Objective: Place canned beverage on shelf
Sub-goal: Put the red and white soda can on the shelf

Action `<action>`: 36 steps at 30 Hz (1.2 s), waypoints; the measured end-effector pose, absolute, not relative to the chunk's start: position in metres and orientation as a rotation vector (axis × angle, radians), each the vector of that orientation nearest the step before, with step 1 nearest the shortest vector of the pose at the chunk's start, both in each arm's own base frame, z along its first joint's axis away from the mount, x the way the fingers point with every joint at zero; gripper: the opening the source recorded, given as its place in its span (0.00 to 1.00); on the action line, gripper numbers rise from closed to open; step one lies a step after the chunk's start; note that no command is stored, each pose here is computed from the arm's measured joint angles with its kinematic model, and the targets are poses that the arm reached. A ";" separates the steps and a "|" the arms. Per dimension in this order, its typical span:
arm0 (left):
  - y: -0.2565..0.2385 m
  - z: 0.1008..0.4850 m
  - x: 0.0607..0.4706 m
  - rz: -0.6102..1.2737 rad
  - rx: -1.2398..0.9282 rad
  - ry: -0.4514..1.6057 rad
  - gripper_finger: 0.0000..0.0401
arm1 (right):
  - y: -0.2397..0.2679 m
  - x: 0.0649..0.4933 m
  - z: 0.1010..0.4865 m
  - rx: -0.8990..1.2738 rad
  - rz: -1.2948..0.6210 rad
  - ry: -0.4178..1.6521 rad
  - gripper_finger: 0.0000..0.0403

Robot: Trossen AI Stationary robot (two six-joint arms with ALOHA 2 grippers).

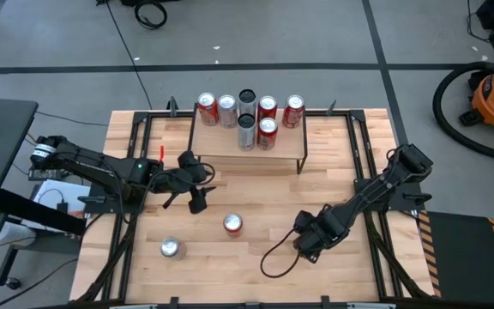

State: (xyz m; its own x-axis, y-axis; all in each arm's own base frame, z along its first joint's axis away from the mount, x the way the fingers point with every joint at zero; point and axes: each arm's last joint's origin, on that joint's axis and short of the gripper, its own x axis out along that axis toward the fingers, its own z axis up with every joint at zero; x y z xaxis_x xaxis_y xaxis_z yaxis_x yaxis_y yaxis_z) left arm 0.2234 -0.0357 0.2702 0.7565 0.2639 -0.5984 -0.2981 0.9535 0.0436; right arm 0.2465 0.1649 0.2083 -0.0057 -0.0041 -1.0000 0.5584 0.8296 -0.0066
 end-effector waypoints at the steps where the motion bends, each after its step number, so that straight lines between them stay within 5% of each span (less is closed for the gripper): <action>1: -0.036 0.270 0.223 0.301 -0.058 0.646 0.58 | 0.164 0.247 0.208 0.447 -0.460 1.528 0.85; 13: -0.041 0.273 0.225 0.288 -0.005 0.611 0.58 | 0.113 0.266 0.229 0.341 -0.375 1.425 0.78; 36: -0.040 0.278 0.228 0.285 0.081 0.562 0.58 | -0.002 0.286 0.362 0.116 -0.270 1.322 0.80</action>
